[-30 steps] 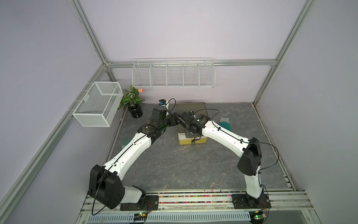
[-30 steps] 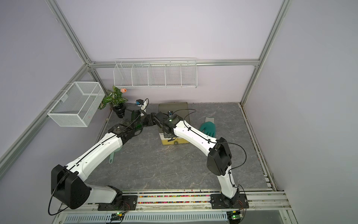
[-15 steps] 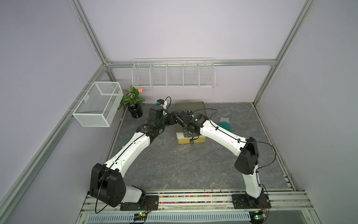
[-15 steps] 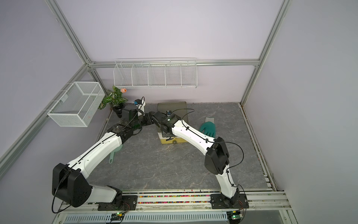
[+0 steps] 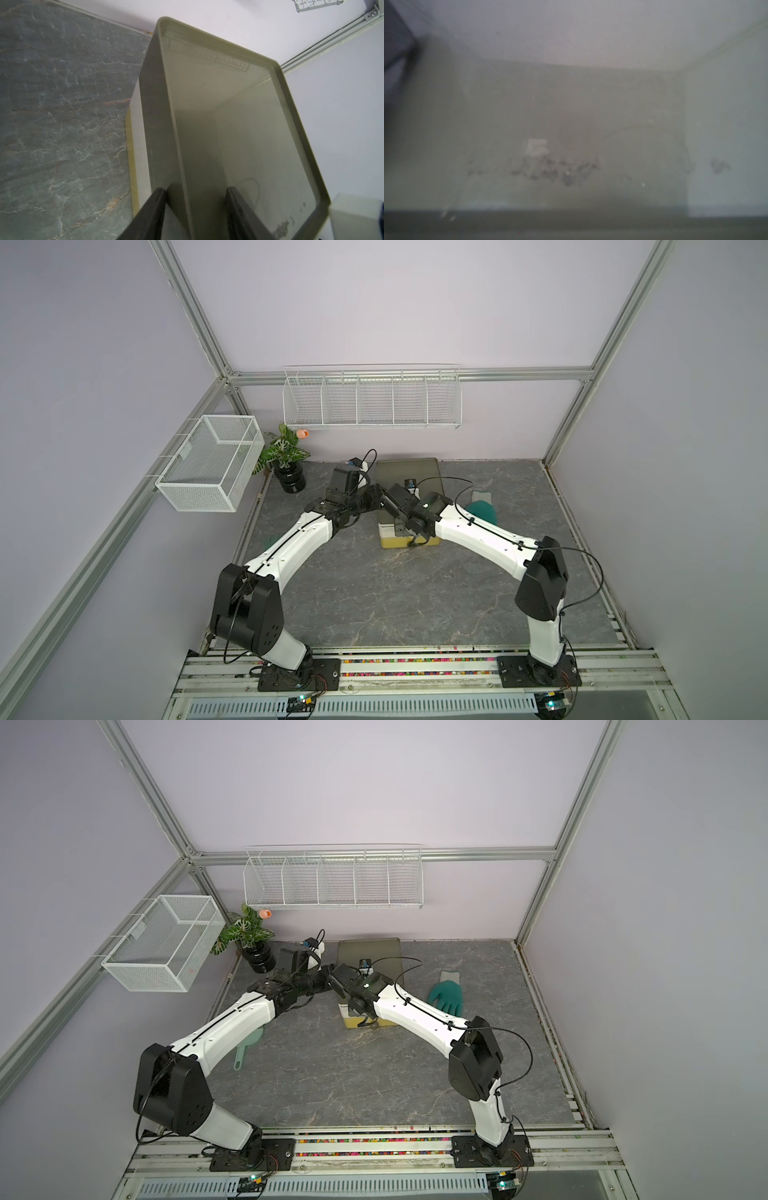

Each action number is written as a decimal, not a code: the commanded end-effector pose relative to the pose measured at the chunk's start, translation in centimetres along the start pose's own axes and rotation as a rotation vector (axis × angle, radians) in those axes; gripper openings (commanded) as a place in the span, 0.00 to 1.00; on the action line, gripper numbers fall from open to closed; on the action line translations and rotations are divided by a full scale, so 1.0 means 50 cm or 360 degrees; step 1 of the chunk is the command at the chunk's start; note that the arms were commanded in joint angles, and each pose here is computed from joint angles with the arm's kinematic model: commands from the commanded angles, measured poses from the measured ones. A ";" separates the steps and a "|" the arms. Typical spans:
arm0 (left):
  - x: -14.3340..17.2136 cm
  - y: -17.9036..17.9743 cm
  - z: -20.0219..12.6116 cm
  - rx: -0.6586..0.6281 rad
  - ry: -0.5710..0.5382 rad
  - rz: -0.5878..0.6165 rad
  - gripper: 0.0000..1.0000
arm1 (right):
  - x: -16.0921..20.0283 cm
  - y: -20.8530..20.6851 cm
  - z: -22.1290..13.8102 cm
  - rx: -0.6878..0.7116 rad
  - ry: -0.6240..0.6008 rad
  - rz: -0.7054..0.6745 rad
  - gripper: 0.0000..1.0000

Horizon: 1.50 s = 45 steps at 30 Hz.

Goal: Take the sponge out of the drawer
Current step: Open the drawer in the storage box.

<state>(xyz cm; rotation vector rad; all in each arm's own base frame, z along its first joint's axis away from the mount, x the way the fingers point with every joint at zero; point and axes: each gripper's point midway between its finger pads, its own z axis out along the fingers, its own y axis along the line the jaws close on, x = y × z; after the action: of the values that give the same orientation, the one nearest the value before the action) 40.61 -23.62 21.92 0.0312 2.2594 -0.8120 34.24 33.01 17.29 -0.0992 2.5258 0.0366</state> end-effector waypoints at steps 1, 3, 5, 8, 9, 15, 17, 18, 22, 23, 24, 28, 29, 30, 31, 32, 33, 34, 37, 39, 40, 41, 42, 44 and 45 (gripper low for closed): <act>-0.015 -0.018 0.002 0.0044 0.0007 0.0014 0.47 | -0.033 0.086 0.004 -0.0284 -0.0140 0.0096 0.07; -0.012 -0.017 0.006 0.0042 0.0024 0.0011 0.46 | -0.032 0.081 -0.004 -0.0287 -0.0148 0.0099 0.07; -0.008 -0.014 0.010 0.0036 0.0037 0.0007 0.45 | -0.033 0.074 -0.014 -0.0291 -0.0157 0.0107 0.07; -0.004 -0.011 0.015 0.0032 0.0051 0.0000 0.45 | -0.028 0.070 -0.026 -0.0303 -0.0166 0.0109 0.07; -0.004 -0.010 0.015 0.0029 0.0050 -0.0001 0.45 | -0.027 0.068 -0.030 -0.0303 -0.0169 0.0110 0.07; -0.003 -0.007 0.017 0.0020 0.0057 0.0003 0.45 | 0.002 0.060 -0.051 -0.0325 -0.0162 0.0107 0.07; -0.001 -0.007 0.019 0.0019 0.0063 0.0004 0.45 | 0.013 0.055 -0.059 -0.0322 -0.0168 0.0107 0.07; -0.002 -0.007 0.019 0.0018 0.0062 0.0003 0.45 | 0.017 0.052 -0.064 -0.0321 -0.0176 0.0105 0.07; 0.001 -0.004 0.021 0.0014 0.0070 0.0007 0.45 | 0.032 0.034 -0.084 -0.0311 -0.0201 0.0113 0.07; 0.001 -0.004 0.022 0.0013 0.0072 0.0007 0.45 | 0.036 0.030 -0.090 -0.0312 -0.0206 0.0114 0.07; 0.002 -0.004 0.022 0.0011 0.0076 0.0010 0.45 | 0.039 0.027 -0.095 -0.0312 -0.0212 0.0114 0.08; 0.002 -0.004 0.023 0.0011 0.0075 0.0012 0.46 | 0.058 0.015 -0.120 -0.0321 -0.0233 0.0112 0.08; 0.001 -0.004 0.022 0.0011 0.0074 0.0012 0.46 | 0.065 0.013 -0.126 -0.0320 -0.0237 0.0107 0.09; 0.002 -0.004 0.022 0.0012 0.0075 0.0014 0.46 | 0.068 0.010 -0.130 -0.0321 -0.0240 0.0110 0.09; 0.002 -0.004 0.022 0.0011 0.0076 0.0016 0.46 | 0.074 0.006 -0.137 -0.0324 -0.0243 0.0110 0.09; 0.002 -0.003 0.022 0.0011 0.0076 0.0015 0.46 | 0.081 0.003 -0.141 -0.0322 -0.0244 0.0109 0.09; 0.003 -0.003 0.023 0.0009 0.0078 0.0014 0.46 | 0.084 0.000 -0.146 -0.0326 -0.0249 0.0116 0.09; 0.003 -0.002 0.024 0.0008 0.0080 0.0015 0.46 | 0.092 -0.001 -0.150 -0.0332 -0.0247 0.0116 0.09; 0.005 -0.002 0.026 0.0008 0.0085 0.0013 0.45 | 0.110 -0.006 -0.163 -0.0346 -0.0245 0.0117 0.09; 0.004 -0.001 0.025 0.0007 0.0084 0.0016 0.46 | 0.124 -0.008 -0.169 -0.0351 -0.0241 0.0109 0.09; 0.005 -0.001 0.025 0.0008 0.0086 0.0015 0.46 | 0.132 -0.007 -0.173 -0.0359 -0.0237 0.0107 0.09; 0.005 -0.001 0.025 0.0006 0.0086 0.0018 0.46 | 0.140 -0.006 -0.177 -0.0369 -0.0230 0.0101 0.09; 0.004 -0.001 0.025 0.0005 0.0085 0.0017 0.46 | 0.146 -0.005 -0.179 -0.0372 -0.0226 0.0099 0.10; 0.003 -0.002 0.024 0.0005 0.0081 0.0022 0.46 | 0.164 -0.002 -0.184 -0.0377 -0.0212 0.0084 0.10; 0.003 -0.001 0.024 0.0004 0.0082 0.0020 0.46 | 0.169 -0.003 -0.186 -0.0374 -0.0210 0.0082 0.10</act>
<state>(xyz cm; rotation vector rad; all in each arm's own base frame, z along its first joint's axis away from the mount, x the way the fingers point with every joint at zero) 41.40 -23.81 21.92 0.0282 2.2704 -0.8135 22.48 30.97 17.69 -0.1307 2.4614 0.2644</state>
